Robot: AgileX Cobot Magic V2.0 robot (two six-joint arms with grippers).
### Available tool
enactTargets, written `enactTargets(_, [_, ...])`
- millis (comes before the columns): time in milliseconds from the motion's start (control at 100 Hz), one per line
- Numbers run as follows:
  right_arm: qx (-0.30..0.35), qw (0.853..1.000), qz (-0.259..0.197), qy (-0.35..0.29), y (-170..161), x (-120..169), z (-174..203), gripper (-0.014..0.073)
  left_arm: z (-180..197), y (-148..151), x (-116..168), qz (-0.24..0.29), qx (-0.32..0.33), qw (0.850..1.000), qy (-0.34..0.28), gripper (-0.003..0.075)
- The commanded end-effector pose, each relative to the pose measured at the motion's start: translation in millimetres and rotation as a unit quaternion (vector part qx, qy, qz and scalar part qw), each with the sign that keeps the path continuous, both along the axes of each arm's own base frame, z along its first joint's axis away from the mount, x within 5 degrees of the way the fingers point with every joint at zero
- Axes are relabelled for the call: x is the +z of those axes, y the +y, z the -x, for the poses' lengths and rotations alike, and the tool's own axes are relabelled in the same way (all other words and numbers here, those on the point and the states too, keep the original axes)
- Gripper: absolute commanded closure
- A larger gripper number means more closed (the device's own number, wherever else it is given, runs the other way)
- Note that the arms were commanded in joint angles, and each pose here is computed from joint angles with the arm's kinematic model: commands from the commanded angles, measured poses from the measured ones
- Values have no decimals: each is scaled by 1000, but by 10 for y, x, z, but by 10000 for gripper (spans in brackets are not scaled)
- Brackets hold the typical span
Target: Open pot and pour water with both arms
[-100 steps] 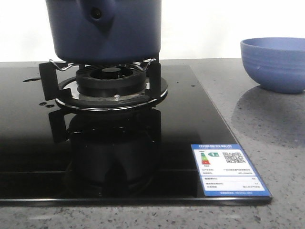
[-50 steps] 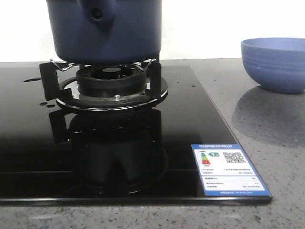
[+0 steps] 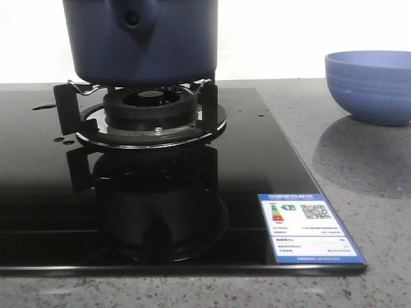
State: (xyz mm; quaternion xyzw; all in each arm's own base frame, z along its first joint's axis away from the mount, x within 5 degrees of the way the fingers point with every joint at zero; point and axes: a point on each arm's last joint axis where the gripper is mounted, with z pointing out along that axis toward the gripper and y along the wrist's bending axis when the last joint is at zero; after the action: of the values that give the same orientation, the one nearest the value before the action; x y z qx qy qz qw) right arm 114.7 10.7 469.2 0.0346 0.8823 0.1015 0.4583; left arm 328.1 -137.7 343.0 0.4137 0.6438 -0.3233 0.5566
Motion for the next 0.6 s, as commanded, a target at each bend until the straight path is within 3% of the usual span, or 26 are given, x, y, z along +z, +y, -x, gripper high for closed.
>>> enactTargets(0, [0, 999, 5, -50, 0, 116, 11, 658, 53, 110, 297, 47, 20, 999, -9, 500])
enactTargets(590, [3, 998, 5, -59, 8, 130, -4, 658, 91, 79, 244, 40, -14, 999, 4, 500])
